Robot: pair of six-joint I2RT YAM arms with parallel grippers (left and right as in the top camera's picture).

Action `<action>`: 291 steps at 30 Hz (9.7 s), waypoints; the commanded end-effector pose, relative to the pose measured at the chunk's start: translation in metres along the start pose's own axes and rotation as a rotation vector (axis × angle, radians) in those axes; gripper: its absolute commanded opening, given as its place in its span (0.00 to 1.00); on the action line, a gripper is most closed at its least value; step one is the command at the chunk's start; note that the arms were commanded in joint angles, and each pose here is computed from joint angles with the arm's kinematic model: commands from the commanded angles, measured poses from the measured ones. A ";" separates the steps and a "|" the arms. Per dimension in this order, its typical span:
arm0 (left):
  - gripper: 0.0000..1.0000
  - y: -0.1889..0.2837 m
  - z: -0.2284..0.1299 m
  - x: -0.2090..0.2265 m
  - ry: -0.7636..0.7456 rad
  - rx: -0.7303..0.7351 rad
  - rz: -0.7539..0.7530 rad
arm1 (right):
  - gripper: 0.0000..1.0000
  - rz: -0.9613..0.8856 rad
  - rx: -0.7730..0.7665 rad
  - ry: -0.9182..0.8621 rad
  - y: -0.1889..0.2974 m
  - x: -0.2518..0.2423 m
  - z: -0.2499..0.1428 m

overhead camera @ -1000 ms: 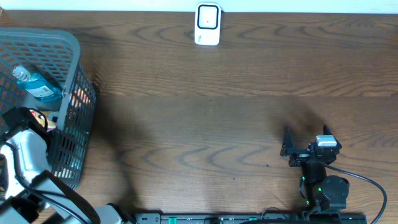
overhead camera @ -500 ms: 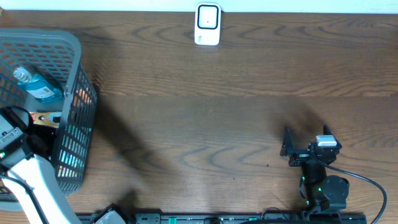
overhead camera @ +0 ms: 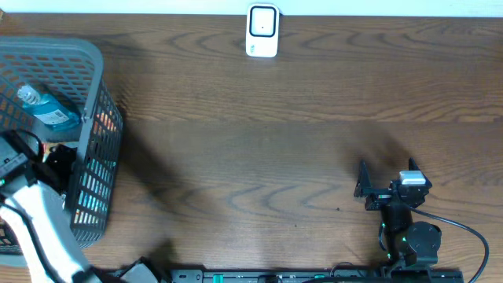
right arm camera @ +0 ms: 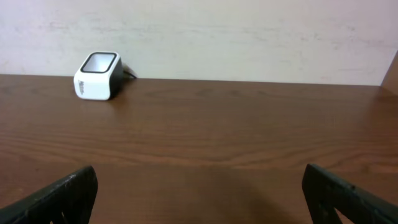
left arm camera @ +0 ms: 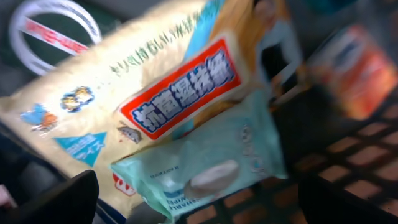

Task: Scan the item barcode
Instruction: 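Reach the left gripper into the basket and grasp the light-green wipes pack, then lift the wipes pack out and place it on the table center, then reach the left gripper back into the basket and grasp the snack bag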

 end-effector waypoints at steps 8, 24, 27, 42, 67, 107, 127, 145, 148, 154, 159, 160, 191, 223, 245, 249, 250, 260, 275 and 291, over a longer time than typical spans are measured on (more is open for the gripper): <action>0.98 -0.055 -0.007 -0.002 -0.034 0.229 0.000 | 0.99 0.016 0.004 0.012 0.000 0.002 -0.001; 0.32 -0.082 -0.023 0.002 0.170 0.394 0.056 | 0.99 0.016 0.004 0.012 0.000 0.002 -0.001; 0.08 -0.082 -0.021 0.002 0.169 0.385 0.056 | 0.99 0.016 0.004 0.012 0.000 0.002 -0.001; 0.07 0.003 0.028 -0.019 0.142 0.106 -0.065 | 0.99 0.016 0.004 0.012 0.000 0.002 -0.001; 0.99 0.128 0.023 -0.008 0.181 -0.415 -0.121 | 0.99 0.016 0.004 0.012 0.000 0.002 -0.001; 0.96 -0.077 0.028 -0.056 -0.043 0.216 -0.023 | 0.99 0.016 0.004 0.012 0.000 0.002 -0.001; 0.35 -0.049 0.045 -0.059 -0.064 0.152 -0.015 | 0.99 0.016 0.004 0.012 0.000 0.002 -0.001; 0.33 0.171 0.028 -0.064 0.024 -0.451 -0.475 | 0.99 0.016 0.004 0.012 0.000 0.002 -0.001; 0.33 0.198 0.009 -0.081 -0.082 -0.461 -0.671 | 0.99 0.016 0.004 0.012 0.000 0.002 -0.001; 0.33 0.205 -0.036 -0.127 -0.308 -0.325 -0.839 | 0.99 0.016 0.004 0.012 0.000 0.002 -0.001; 0.33 0.165 -0.087 -0.167 -0.486 -0.113 -0.751 | 0.99 0.016 0.004 0.012 0.000 0.002 -0.001; 0.33 0.147 -0.107 -0.180 -0.568 -0.049 -0.677 | 0.99 0.016 0.004 0.012 0.000 0.002 -0.001; 0.34 -0.031 -0.230 -0.249 -0.892 0.298 -0.195 | 0.99 0.016 0.004 0.012 0.000 0.002 -0.001; 0.98 0.240 -0.080 -0.175 -0.570 -0.614 -0.575 | 0.99 0.016 0.004 0.012 0.000 0.002 -0.001; 0.98 0.074 0.057 -0.002 0.027 -0.151 0.068 | 0.99 0.016 0.004 0.012 0.000 0.002 -0.001; 0.98 0.022 0.059 0.011 -0.077 -0.012 0.105 | 0.99 0.016 0.004 0.012 0.000 0.002 -0.001; 0.98 0.015 0.058 0.011 -0.096 0.011 0.110 | 0.99 0.016 0.004 0.012 0.000 0.002 -0.001; 0.98 -0.045 0.058 0.021 -0.170 0.177 0.227 | 0.99 0.016 0.004 0.012 0.000 0.002 -0.001; 0.30 -0.102 0.035 0.024 -0.173 0.423 0.231 | 0.99 0.016 0.004 0.012 0.000 0.002 -0.001; 0.07 0.068 0.082 -0.003 0.012 -0.223 0.057 | 0.99 0.016 0.004 0.012 0.000 0.002 -0.001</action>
Point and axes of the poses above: each gripper's point midway between its finger pads, its own y axis back along the fingers, its own x axis along the line the jaws close on, z = x × y, the point moved 9 cm from there along y, back along the fingers, and after that the axes turned 5 degrees about -y, right-handed, at the moved point
